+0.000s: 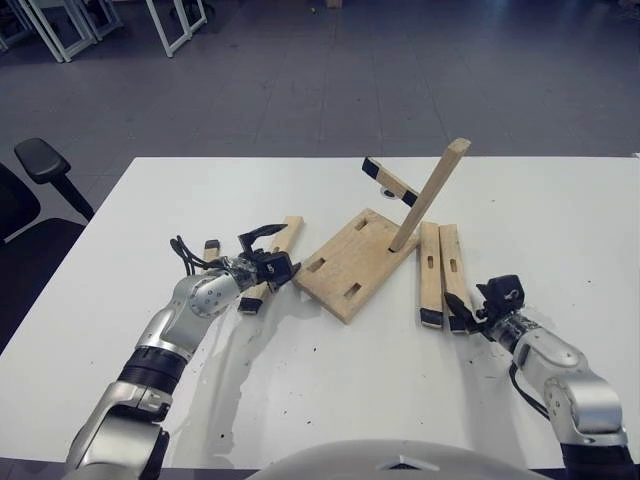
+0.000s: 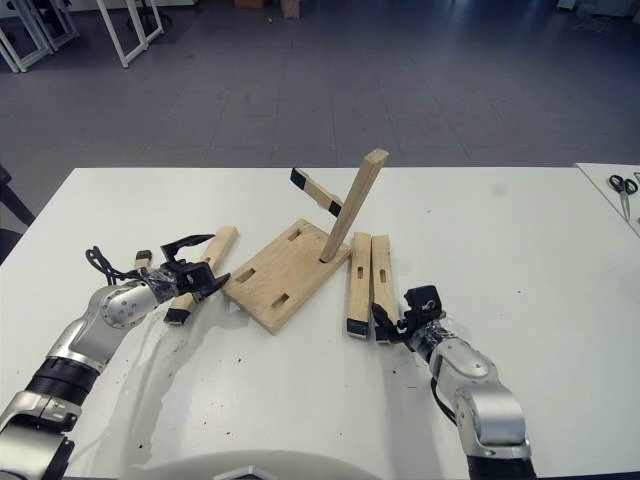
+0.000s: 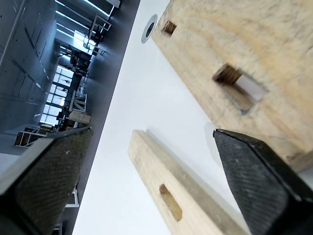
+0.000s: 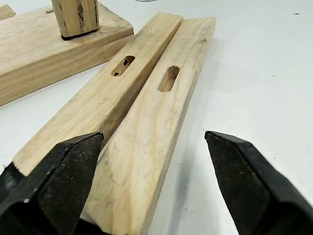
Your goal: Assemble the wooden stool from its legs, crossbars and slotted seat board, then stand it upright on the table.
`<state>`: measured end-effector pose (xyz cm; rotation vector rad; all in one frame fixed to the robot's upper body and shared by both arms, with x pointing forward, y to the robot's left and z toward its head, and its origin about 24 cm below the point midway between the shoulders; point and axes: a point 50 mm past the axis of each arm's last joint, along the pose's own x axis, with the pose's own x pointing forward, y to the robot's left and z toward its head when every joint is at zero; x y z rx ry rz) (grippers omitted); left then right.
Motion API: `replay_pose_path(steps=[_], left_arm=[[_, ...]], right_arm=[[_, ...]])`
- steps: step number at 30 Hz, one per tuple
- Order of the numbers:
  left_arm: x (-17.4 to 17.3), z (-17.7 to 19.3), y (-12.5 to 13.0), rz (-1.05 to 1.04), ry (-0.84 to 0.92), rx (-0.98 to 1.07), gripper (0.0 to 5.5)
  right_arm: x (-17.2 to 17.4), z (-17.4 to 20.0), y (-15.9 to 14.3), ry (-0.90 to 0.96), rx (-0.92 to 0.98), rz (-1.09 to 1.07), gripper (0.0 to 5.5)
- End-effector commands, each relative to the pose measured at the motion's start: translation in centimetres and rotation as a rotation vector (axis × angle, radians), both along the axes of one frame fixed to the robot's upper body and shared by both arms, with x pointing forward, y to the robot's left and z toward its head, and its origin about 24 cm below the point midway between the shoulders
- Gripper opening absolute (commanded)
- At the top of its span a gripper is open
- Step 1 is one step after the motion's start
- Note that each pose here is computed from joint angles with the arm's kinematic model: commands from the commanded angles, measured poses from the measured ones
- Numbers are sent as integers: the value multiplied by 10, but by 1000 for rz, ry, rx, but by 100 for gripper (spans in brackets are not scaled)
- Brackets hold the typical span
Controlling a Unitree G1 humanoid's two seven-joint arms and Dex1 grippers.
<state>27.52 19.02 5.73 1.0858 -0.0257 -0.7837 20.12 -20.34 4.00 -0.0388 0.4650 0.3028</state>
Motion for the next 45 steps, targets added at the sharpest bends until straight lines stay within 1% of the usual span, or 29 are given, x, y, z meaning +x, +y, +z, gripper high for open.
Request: replay_pose_path(steps=[1,3,4,8,9,12,15,17,18,21,23,24,26,28,31,35,40,43,45], left_arm=[[-11,3,-18,-74,33,-21,457],[-16,1,-31,-91,45,-47,457],[-18,0,-34,-89,51,-60,457],[-21,-3,-45,-81,47,-92,457],[-19,1,-45,-75,24,-101,457],[-4,17,-33,-15,-82,-94,457],[10,19,-19,44,-113,-37,457],[15,10,-10,70,-98,9,457],[17,5,-5,81,-92,29,457],[20,-7,11,142,-79,70,457],[21,-15,16,162,-55,78,457],[20,-20,15,143,-29,72,457],[16,-26,7,73,3,42,457],[11,-23,-2,-18,-5,22,457],[2,-20,-11,-127,-6,19,457],[-12,-20,-37,-249,25,-13,457],[-23,-13,-84,-344,26,-137,457],[-30,-2,-114,-384,10,-261,457],[-32,13,-125,-366,-4,-386,457]], right_arm=[[-12,-8,3,50,-80,-24,385],[-14,-11,0,67,-137,-72,385],[-15,-12,-3,77,-150,-109,385],[-15,-13,-3,87,-171,-143,385],[-14,-15,-3,97,-135,-158,365],[-15,-23,-1,134,-35,-192,305],[-13,-26,-5,129,-62,-212,251],[-3,-19,-12,67,-85,-251,211],[2,-13,-15,29,-85,-263,204],[18,9,-21,-127,-40,-296,203],[27,23,-23,-221,-15,-306,203],[32,32,-23,-273,3,-309,203],[43,56,-24,-387,57,-320,203],[57,87,-26,-507,103,-325,203],[70,127,-25,-636,152,-306,203],[80,167,-7,-743,269,-196,203],[86,187,14,-751,389,-55,203],[87,183,21,-706,424,22,203],[86,176,25,-653,465,76,203]])
